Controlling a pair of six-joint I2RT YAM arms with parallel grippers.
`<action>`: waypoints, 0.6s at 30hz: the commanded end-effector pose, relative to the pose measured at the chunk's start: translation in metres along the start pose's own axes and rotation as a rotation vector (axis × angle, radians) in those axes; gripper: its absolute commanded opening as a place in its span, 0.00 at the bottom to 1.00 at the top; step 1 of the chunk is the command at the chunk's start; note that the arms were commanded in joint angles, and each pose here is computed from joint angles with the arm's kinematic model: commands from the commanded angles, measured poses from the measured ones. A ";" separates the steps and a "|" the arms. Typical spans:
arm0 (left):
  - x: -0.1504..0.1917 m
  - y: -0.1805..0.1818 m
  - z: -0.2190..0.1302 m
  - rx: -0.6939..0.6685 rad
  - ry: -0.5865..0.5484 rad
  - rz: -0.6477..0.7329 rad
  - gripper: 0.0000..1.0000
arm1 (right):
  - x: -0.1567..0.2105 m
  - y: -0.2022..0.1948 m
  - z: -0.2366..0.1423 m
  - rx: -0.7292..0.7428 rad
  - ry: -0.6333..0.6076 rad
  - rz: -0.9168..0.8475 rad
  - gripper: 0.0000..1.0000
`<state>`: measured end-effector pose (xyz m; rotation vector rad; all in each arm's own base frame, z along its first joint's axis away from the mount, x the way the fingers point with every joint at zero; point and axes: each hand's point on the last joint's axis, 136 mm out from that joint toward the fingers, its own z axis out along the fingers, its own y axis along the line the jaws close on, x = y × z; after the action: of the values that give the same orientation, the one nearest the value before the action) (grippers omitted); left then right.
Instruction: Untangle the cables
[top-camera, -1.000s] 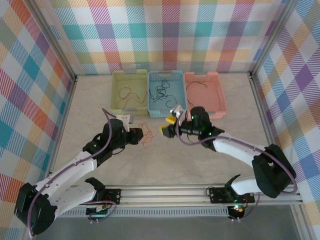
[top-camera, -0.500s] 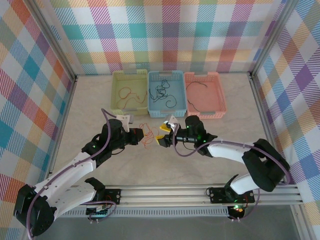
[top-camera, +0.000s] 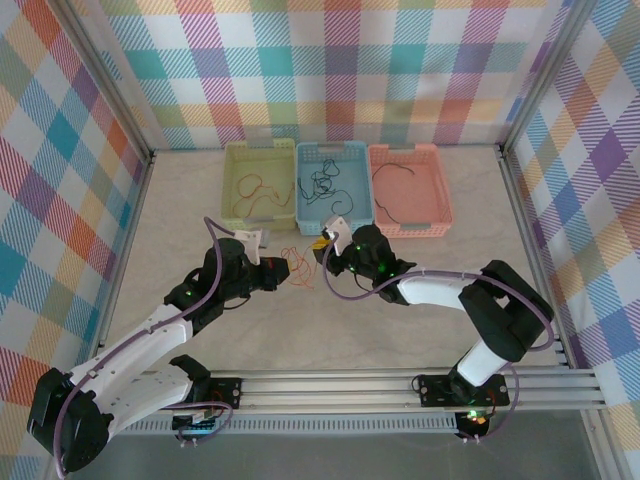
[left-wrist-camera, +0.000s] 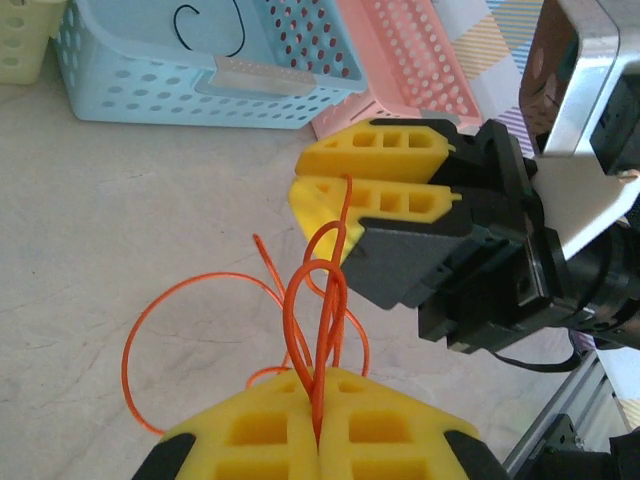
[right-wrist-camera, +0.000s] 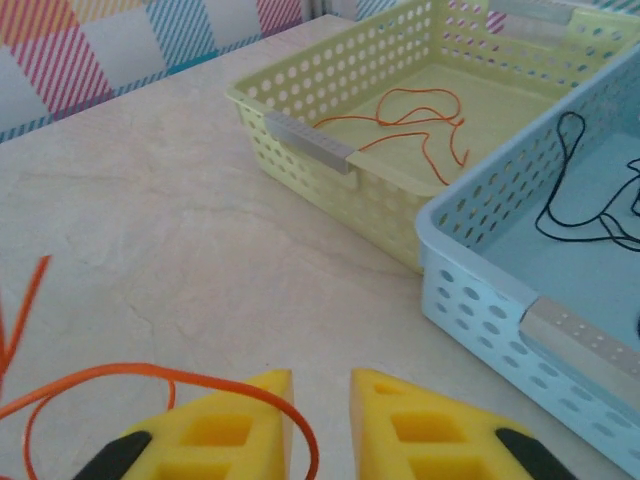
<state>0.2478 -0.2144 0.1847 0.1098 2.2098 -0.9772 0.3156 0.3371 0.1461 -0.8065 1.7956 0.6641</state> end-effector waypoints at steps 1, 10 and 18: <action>0.002 -0.011 0.000 0.060 0.001 0.009 0.00 | -0.023 -0.009 0.002 0.057 -0.081 -0.009 0.19; 0.018 0.024 -0.001 -0.125 0.068 -0.030 0.27 | -0.045 -0.028 -0.037 0.205 -0.183 -0.088 0.03; 0.028 0.056 -0.027 -0.291 0.037 -0.066 0.49 | -0.067 -0.033 -0.075 0.228 -0.278 -0.089 0.00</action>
<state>0.2363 -0.1776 0.1453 -0.0316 2.3817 -0.7529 0.3193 0.2780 0.2134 -0.6028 1.6093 0.4639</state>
